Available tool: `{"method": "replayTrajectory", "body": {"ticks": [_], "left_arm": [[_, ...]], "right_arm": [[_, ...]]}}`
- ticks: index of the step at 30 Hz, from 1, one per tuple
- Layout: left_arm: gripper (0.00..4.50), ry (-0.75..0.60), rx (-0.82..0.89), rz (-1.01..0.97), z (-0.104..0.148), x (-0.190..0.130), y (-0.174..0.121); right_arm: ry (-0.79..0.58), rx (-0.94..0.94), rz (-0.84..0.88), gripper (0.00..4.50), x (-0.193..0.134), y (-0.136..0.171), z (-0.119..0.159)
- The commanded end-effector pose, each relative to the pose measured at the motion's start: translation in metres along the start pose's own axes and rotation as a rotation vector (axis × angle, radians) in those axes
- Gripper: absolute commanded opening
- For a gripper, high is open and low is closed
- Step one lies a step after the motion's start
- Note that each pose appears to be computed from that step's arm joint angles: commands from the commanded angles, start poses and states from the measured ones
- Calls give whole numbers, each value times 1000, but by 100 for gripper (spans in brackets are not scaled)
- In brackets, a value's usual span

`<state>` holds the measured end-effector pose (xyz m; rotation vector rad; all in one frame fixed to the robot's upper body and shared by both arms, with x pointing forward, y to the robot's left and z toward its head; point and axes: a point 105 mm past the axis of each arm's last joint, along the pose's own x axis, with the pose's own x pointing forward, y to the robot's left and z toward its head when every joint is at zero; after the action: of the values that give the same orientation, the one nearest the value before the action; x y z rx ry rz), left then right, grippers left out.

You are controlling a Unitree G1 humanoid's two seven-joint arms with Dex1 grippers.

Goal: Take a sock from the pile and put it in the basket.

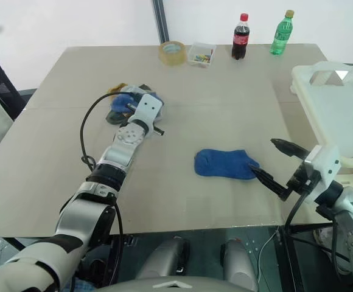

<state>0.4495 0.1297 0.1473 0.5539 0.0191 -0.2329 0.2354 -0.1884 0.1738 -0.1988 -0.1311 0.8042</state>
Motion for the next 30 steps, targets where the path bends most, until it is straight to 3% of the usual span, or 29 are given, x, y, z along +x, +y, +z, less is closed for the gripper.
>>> {"method": "replayTrajectory", "body": {"ticks": [1,8,11,19,20,21,23,26,30], "left_arm": [[4,-40,-14,-114,31,-3,-25],[4,52,-187,-431,44,-11,-124],[4,65,-287,-503,62,-9,-157],[4,122,-452,-534,89,-6,-205],[62,122,-472,-554,92,-7,-207],[82,119,-487,-570,95,-8,-207],[172,98,-515,-592,99,-10,-202],[270,71,-568,-661,103,-16,-190],[270,-7,-631,-764,114,-31,-166]], "right_arm": [[-19,-27,3,450,-1,0,5],[-27,-37,12,450,8,-3,3],[-34,-41,6,450,11,-5,4],[-33,-26,-38,450,13,-1,-4],[-36,-24,-43,450,12,-1,-4],[-33,-21,-55,450,11,-2,-5],[1,-26,-92,450,8,-8,-12],[58,-40,-135,450,8,-16,-27],[91,11,-197,450,15,-25,-37]]}}
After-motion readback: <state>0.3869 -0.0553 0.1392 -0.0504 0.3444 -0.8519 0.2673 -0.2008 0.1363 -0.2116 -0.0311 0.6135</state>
